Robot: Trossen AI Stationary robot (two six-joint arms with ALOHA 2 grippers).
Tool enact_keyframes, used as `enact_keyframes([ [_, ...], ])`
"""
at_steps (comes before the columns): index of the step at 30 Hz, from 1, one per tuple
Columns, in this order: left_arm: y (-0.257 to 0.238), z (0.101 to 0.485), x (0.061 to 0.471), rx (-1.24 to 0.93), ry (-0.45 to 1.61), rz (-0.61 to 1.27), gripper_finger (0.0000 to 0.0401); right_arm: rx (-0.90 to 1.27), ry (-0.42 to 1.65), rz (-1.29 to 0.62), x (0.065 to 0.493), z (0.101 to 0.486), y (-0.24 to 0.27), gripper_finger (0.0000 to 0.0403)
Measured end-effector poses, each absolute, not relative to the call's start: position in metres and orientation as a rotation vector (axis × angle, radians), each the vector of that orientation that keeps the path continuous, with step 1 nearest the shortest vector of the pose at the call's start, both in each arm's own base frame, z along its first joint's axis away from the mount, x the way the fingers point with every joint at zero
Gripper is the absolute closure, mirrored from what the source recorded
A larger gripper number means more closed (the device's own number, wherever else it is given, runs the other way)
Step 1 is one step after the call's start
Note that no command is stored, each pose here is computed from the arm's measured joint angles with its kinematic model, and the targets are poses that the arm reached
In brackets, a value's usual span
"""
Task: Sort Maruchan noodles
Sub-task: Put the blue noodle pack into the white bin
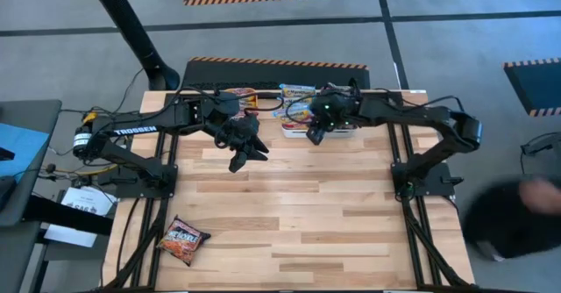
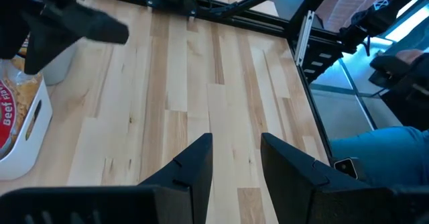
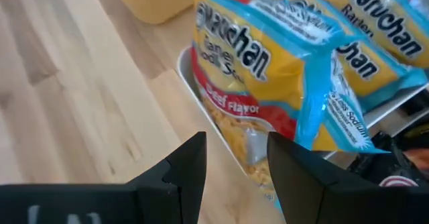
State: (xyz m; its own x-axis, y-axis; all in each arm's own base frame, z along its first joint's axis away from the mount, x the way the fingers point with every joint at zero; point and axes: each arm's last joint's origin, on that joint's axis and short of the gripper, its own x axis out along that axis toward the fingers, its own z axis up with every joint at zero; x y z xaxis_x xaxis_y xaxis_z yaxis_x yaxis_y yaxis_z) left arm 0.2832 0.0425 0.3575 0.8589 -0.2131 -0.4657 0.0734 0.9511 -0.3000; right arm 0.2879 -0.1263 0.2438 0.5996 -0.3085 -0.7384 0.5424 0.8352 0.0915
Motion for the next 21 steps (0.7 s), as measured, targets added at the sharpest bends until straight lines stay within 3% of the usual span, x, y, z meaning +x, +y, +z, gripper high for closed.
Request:
enact_keyframes([
  [14, 0.043, 0.358, 0.283, -0.278, 0.517, -0.153, 0.0289, 0.427, 0.879, -0.586, 0.306, 0.205, -0.149, 0.0223],
  [21, 0.043, 0.358, 0.283, -0.278, 0.517, -0.153, 0.0289, 0.511, 0.895, -0.624, 0.303, 0.204, -0.147, 0.0223],
])
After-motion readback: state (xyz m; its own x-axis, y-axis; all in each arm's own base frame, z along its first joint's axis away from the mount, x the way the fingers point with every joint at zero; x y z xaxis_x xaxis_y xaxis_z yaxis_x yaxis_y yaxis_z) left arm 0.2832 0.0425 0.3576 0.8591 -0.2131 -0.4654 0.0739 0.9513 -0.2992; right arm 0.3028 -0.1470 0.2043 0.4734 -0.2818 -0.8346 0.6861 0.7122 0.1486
